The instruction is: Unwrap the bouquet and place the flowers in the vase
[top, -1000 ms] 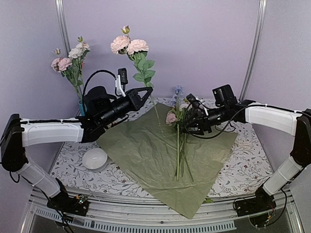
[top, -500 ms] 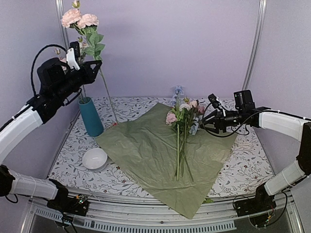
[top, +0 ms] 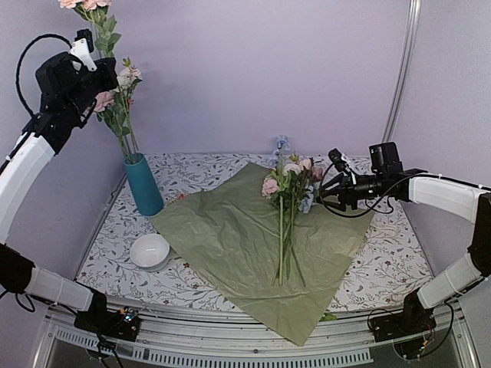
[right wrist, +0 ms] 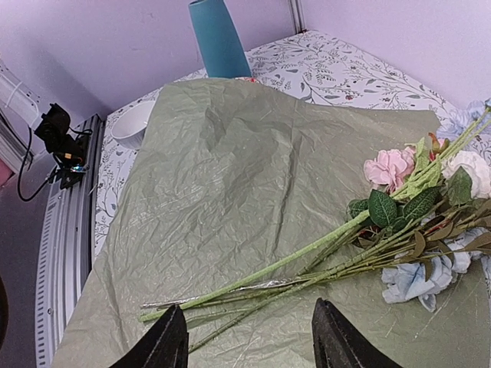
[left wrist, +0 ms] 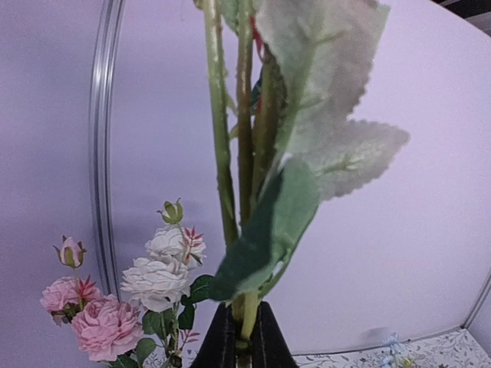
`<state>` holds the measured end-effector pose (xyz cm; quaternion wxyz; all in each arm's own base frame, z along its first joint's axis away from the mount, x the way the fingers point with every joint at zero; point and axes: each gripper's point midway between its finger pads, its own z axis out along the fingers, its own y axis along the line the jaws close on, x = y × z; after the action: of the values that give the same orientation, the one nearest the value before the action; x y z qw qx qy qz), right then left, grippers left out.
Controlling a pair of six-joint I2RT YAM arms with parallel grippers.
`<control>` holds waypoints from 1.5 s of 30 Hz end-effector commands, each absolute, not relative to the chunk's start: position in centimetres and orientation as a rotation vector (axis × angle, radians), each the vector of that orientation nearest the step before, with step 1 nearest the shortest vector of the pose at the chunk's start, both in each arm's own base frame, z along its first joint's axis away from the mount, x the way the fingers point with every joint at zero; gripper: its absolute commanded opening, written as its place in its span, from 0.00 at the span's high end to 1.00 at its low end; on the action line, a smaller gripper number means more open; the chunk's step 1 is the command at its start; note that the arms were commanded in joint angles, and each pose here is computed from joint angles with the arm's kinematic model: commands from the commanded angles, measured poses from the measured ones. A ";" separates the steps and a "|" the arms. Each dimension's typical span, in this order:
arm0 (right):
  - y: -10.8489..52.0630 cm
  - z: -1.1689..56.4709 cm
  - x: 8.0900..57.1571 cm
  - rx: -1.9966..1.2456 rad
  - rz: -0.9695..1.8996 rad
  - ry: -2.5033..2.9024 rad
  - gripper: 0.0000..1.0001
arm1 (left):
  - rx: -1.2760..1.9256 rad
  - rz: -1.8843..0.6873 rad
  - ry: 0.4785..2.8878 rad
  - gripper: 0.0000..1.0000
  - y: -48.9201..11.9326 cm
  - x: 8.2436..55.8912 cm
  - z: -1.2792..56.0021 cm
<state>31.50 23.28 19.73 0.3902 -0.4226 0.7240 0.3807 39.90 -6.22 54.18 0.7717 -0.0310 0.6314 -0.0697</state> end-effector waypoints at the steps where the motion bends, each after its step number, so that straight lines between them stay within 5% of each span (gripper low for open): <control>1: 22.9 19.8 31.7 -1.079 0.930 1.826 0.43 | -0.118 -0.039 1.347 1.00 -3.3 41.1 54.2; 25: 22.6 18.3 32.2 -1.073 0.938 1.871 0.43 | -0.177 -0.205 1.435 1.00 0.3 46.1 39.7; 37: 22.7 17.8 32.3 -1.074 0.950 1.885 0.43 | -0.111 -0.121 1.297 1.00 0.6 44.7 47.5; 45: 22.8 17.7 32.3 -1.077 0.954 1.888 0.43 | -0.129 -0.124 1.350 1.00 0.7 45.5 44.5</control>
<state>32.19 22.91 17.92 0.3771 -0.4187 0.7375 0.3723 44.84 0.70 46.97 0.7926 -0.0587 0.6041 -0.0587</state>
